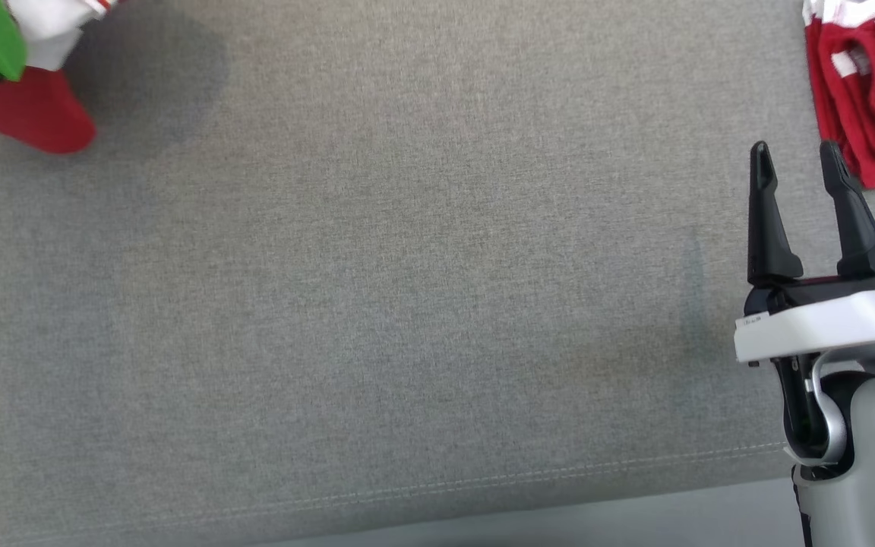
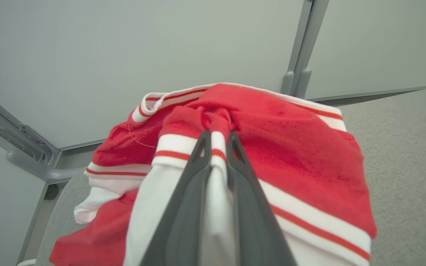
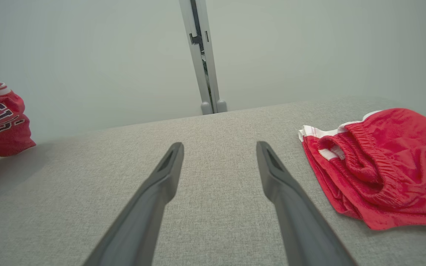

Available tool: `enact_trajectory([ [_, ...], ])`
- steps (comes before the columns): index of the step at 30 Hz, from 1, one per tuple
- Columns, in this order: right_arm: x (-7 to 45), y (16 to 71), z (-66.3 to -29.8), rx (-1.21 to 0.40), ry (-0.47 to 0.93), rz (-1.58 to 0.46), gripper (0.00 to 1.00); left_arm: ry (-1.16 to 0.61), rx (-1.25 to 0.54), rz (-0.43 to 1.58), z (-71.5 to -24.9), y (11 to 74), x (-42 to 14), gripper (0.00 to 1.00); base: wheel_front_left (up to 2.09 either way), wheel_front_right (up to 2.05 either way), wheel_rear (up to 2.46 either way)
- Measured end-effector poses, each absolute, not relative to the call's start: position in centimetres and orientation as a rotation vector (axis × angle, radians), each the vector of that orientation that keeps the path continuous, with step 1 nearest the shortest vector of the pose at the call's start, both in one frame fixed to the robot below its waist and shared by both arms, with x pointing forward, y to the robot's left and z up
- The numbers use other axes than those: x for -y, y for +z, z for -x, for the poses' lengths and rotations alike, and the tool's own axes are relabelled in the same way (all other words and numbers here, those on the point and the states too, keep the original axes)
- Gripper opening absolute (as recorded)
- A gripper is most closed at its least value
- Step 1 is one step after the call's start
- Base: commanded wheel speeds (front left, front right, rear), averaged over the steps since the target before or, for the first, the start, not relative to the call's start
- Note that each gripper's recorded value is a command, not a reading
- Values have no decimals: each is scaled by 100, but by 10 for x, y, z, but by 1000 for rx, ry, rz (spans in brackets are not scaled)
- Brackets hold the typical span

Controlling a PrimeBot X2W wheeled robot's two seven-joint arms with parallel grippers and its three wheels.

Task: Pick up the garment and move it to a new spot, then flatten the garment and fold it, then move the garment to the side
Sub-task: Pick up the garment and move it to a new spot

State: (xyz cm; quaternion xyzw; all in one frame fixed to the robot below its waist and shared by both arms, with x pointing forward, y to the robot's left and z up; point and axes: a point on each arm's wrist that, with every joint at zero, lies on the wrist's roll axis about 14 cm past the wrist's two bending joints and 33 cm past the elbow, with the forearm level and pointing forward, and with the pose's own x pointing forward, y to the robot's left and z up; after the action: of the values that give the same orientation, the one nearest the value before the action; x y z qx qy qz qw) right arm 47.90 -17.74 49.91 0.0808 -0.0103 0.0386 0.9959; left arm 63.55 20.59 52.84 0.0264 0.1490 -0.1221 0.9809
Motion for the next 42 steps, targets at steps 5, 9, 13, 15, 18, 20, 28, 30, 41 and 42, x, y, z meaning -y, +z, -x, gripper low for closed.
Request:
enact_trajectory([
  [5, 182, 517, -460, 51, 66, -176, 100, -366, -264, -34, -609, 547, -154, 0, 0, 0, 0],
  [9, 183, 534, -446, 87, 68, -184, 100, -458, -264, -5, -581, 549, -108, 0, 0, 0, 0],
  [13, 185, 548, -434, 120, 63, -189, 100, -531, -268, 27, -554, 546, -66, 0, 0, 0, 0],
  [15, 186, 555, -429, 137, 63, -188, 100, -566, -265, 48, -542, 544, -44, 0, 0, 0, 0],
  [18, 188, 561, -424, 151, 60, -193, 100, -603, -279, 98, -528, 534, -14, 0, 0, 0, 0],
  [20, 190, 563, -421, 154, 55, -193, 100, -623, -296, 111, -520, 523, 3, 0, 0, 0, 0],
  [28, 188, 563, -419, 155, 64, -208, 100, -619, -346, 147, -514, 483, 42, 0, 0, 0, 0],
  [30, 189, 561, -420, 153, 61, -210, 100, -626, -354, 143, -515, 475, 49, 0, 0, 0, 0],
  [41, 210, 542, -414, 108, -1, -197, 100, -722, -403, 192, -509, 450, 102, 0, 0, 0, 0],
  [42, 211, 541, -414, 105, -7, -195, 100, -726, -407, 198, -508, 448, 106, 0, 0, 0, 0],
])
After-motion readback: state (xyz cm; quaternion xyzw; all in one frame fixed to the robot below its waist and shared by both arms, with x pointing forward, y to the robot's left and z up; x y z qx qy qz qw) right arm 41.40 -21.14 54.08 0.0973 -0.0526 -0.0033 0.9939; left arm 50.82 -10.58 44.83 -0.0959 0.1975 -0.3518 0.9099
